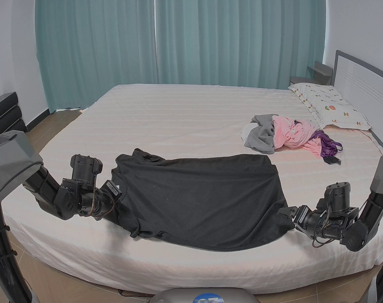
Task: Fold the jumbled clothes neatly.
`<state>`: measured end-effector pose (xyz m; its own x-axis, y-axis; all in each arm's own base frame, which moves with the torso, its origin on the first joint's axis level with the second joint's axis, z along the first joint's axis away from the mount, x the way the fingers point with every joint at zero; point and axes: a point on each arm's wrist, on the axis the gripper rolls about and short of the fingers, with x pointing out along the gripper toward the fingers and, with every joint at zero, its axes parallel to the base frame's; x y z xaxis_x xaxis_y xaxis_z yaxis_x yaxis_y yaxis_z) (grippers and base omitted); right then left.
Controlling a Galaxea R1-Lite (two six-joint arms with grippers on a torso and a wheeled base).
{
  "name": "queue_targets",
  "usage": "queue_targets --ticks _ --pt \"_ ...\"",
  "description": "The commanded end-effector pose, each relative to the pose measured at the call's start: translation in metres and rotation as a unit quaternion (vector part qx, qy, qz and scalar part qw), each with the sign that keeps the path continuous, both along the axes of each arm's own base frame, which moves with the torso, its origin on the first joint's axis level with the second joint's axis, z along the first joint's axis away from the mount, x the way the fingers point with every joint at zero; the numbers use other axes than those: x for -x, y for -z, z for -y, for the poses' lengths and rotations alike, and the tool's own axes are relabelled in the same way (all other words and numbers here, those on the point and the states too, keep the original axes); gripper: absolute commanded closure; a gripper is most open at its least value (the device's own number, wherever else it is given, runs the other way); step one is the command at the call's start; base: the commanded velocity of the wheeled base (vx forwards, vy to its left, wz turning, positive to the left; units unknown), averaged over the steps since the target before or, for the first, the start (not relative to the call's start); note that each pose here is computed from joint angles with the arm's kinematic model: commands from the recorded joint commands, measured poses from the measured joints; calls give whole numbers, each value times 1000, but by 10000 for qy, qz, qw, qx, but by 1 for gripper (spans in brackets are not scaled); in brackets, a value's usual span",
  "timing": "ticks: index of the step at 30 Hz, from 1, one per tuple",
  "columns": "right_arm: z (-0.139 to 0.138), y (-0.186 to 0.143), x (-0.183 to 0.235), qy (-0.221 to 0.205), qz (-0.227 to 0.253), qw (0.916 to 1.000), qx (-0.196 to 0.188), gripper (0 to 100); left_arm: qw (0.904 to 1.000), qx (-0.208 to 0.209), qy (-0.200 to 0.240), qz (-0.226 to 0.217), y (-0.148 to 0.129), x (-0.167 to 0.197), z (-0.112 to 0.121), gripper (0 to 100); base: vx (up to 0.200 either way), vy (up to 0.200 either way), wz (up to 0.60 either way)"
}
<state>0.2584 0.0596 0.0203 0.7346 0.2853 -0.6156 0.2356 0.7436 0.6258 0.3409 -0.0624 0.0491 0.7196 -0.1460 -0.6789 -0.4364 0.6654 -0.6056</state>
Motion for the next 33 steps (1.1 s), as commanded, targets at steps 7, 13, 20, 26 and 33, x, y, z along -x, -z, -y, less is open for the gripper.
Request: queue_targets --ticks 7,13,20,26,33 --pt "-1 9 -1 -7 -74 10000 16 0 9999 -8 -44 -166 28 -25 1 0 0 0 0" --pt "-1 9 -1 -2 -77 10000 11 0 9976 453 -438 293 17 -38 -7 0 0 0 0" --pt "0 8 1 -7 -67 10000 15 0 9973 566 -394 254 9 -18 -15 0 0 0 0" --pt "0 8 1 -2 -62 10000 7 0 9969 792 -18 30 -4 25 -13 0 0 0 0" --pt "0 7 2 -9 -62 10000 7 0 9966 717 277 -293 6 45 6 0 0 0 0"
